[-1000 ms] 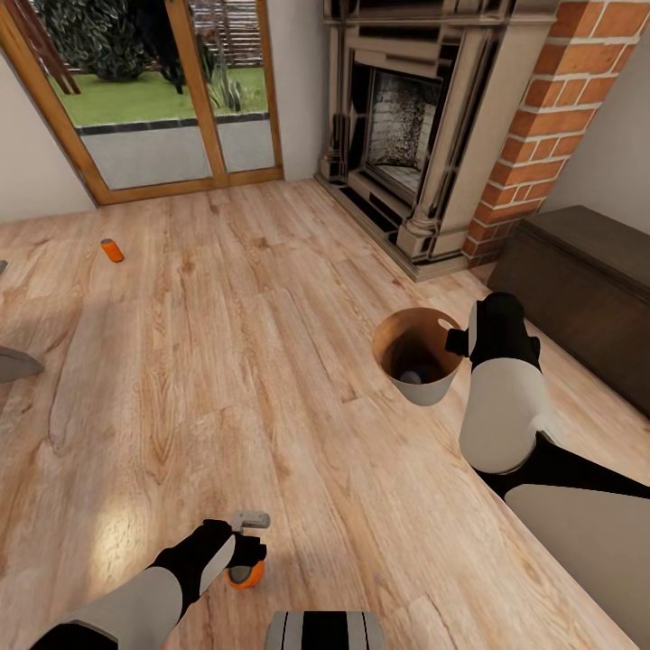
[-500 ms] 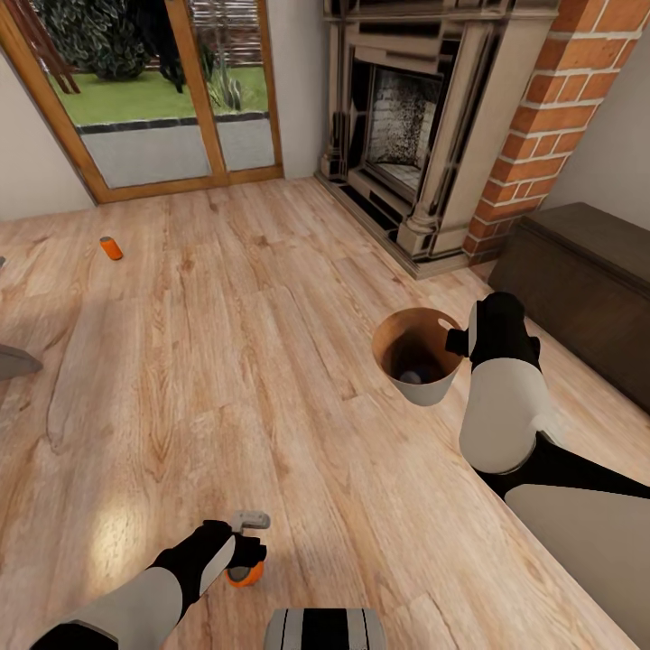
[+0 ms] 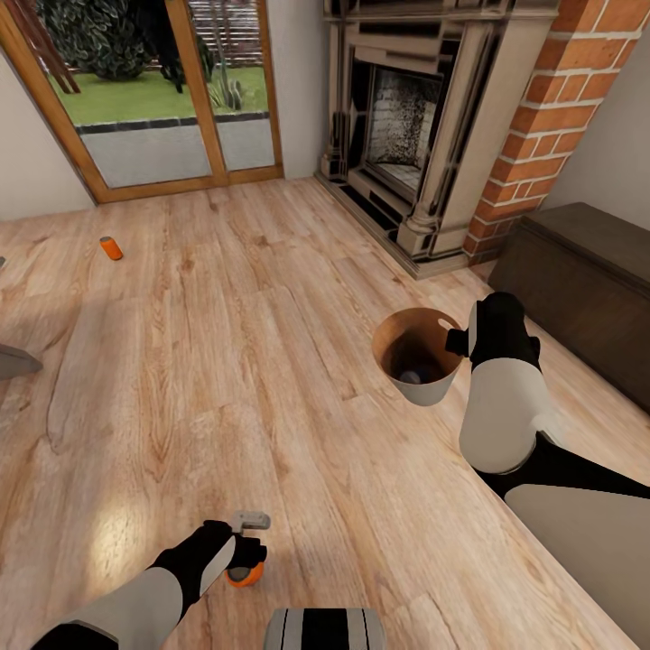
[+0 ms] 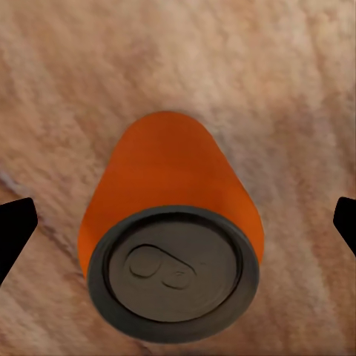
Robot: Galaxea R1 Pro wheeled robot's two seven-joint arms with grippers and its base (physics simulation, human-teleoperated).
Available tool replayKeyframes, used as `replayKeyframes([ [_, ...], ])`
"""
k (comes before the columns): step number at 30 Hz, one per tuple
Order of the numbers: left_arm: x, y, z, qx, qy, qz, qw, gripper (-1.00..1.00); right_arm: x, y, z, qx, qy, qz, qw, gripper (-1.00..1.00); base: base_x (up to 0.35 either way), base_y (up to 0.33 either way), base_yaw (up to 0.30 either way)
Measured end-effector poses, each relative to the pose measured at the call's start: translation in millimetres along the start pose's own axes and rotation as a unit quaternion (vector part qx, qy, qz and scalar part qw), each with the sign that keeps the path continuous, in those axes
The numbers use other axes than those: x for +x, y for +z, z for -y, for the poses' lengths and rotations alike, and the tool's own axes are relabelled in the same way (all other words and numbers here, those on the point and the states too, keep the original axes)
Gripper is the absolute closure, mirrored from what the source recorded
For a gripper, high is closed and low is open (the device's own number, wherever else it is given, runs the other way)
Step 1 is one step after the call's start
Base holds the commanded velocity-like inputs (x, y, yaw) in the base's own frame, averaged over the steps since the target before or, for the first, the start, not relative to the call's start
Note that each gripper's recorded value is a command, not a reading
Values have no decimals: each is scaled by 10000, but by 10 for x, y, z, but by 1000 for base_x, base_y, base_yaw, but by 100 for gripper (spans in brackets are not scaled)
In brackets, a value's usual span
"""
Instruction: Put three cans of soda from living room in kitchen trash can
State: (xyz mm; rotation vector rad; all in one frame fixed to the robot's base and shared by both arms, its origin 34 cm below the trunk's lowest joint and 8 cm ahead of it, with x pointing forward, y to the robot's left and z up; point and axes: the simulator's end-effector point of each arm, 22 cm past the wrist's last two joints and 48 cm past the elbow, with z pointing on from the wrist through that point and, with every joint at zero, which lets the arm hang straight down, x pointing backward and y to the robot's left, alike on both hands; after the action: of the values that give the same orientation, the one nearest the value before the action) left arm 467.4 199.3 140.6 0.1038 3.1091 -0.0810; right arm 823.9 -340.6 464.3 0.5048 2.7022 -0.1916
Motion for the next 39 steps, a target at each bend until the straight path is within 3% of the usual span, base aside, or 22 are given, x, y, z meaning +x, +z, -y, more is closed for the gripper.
replayKeyframes([
  [10,44,114,-4,-3,0,-4,10000,-100,73,94,7,7,-3,-2,10000,100,0,0,0],
  [39,98,118,-16,-28,8,-105,9999,-100,69,91,5,6,-6,4,10000,100,0,0,0],
])
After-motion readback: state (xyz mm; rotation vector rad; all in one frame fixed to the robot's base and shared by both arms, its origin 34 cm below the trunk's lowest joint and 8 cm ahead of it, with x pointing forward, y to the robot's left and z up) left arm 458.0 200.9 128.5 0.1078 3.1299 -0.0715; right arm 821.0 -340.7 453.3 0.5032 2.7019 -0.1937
